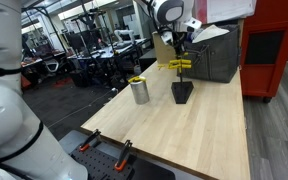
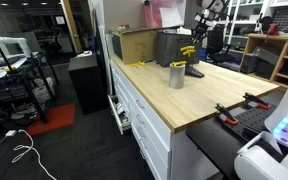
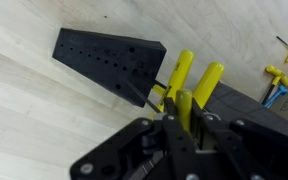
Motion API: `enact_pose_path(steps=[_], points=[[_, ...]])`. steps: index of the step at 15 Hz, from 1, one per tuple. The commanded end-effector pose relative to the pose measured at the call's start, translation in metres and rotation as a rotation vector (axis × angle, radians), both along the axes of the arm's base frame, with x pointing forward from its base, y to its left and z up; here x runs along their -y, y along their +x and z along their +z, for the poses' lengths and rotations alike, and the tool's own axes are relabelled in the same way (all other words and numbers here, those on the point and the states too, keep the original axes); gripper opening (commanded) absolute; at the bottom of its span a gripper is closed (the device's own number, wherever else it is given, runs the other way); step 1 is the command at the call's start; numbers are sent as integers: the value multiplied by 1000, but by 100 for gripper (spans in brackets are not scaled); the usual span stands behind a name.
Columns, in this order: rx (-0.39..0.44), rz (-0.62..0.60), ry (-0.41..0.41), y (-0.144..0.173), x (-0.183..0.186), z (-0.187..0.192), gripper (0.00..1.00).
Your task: Remove one metal object with the yellow handle from the tin and put it on the black stand
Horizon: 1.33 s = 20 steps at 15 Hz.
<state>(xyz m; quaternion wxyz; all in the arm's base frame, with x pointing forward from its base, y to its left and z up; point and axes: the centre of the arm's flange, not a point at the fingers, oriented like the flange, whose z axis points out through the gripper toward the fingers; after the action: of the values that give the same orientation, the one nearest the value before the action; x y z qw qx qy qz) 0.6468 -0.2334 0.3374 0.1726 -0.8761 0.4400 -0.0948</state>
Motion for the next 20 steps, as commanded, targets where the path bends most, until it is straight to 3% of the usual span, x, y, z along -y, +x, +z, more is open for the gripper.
enact_pose_path(steps=[1,12,20], points=[[1,4,15,8,9,1,4],[16,24,38,16,1,8,4],[-32,30,52,7,6,8,4]])
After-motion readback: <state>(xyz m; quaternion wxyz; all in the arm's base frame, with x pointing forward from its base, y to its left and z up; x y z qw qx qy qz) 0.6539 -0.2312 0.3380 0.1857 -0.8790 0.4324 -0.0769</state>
